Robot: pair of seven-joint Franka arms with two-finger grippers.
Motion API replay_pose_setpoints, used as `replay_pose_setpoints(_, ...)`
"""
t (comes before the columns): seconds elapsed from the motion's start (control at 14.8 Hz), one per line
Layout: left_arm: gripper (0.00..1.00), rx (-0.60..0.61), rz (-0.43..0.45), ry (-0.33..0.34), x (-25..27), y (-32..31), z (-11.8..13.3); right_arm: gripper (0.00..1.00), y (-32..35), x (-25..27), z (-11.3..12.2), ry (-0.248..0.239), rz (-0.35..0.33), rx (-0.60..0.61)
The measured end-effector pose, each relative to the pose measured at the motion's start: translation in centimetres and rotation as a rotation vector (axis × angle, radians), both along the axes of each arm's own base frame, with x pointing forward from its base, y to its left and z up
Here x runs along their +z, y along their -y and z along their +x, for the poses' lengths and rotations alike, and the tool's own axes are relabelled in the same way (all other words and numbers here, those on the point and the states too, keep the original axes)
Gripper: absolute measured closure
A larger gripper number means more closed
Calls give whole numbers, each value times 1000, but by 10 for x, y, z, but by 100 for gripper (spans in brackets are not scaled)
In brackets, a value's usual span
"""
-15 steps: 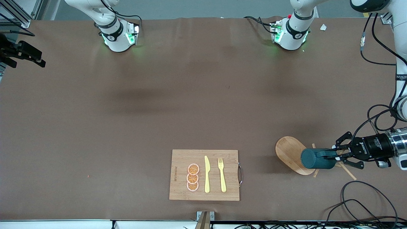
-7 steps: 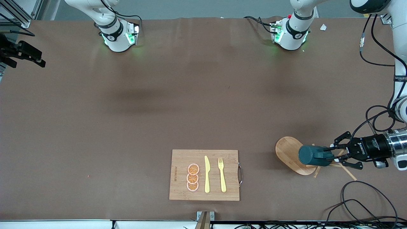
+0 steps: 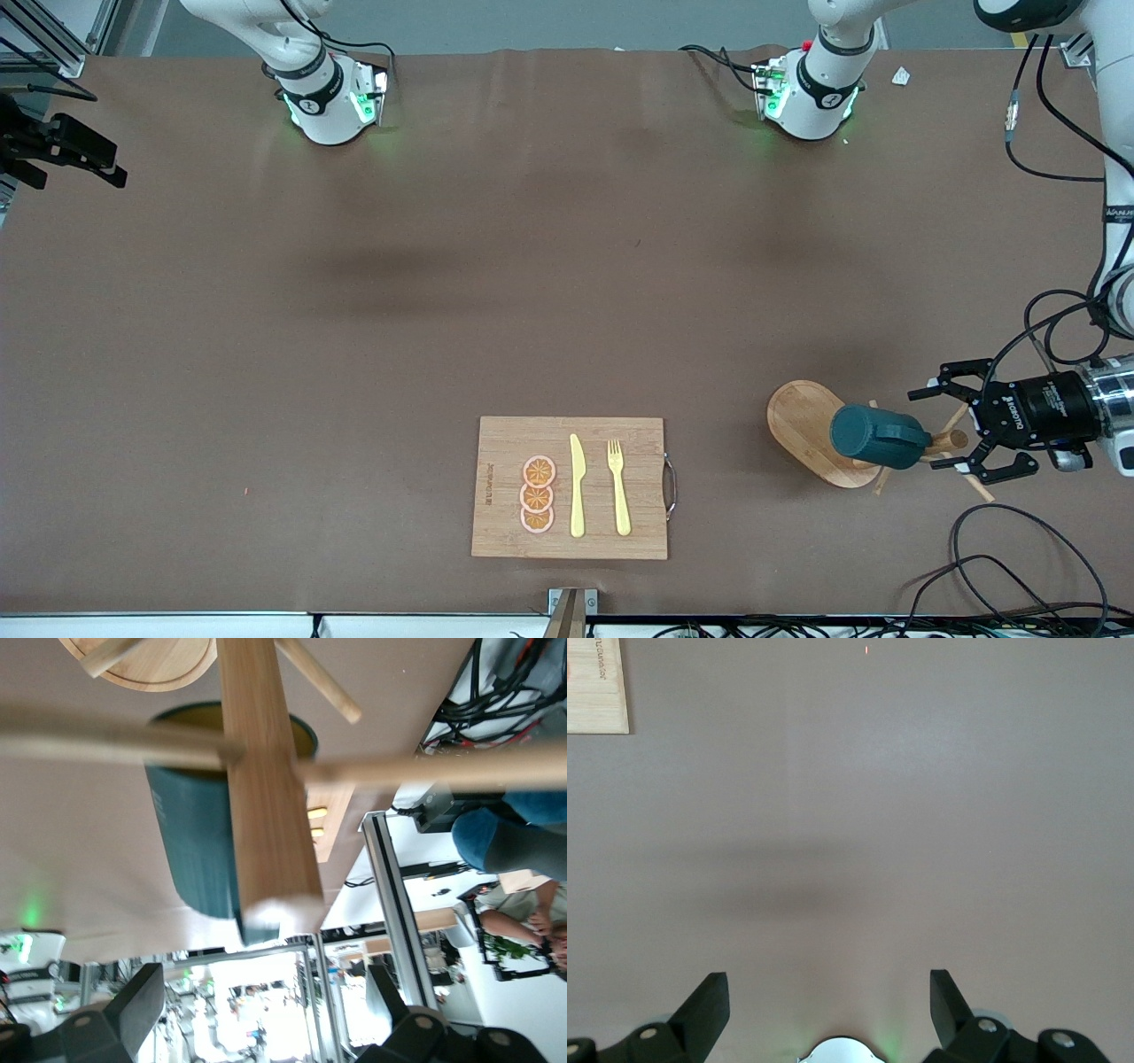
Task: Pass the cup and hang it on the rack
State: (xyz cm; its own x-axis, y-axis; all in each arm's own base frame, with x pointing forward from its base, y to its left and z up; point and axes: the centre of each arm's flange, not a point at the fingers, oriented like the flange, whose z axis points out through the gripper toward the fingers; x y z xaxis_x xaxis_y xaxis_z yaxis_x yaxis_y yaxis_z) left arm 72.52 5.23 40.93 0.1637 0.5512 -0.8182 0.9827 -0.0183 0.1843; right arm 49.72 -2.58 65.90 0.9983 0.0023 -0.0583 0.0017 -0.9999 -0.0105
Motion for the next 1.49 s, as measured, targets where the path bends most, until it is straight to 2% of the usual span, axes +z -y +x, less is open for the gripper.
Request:
replay_pose_setpoints(0.41,0,-246,263,62,54,62,-22,0,0,0,0,0,0,0)
replay_pose_setpoints(0.75,0,-434,527,193,121,127,-50,0,0,0,0,0,0,0)
replay_pose_setpoints(1.02,0,-696,778,304,148,179,-77,0,0,0,0,0,0,0)
replay_pose_setpoints(1.29,0,-928,910,414,171,194,-95,0,0,0,0,0,0,0)
replay_pose_setpoints(1.49,0,-1078,942,501,196,172,-105,0,0,0,0,0,0,0)
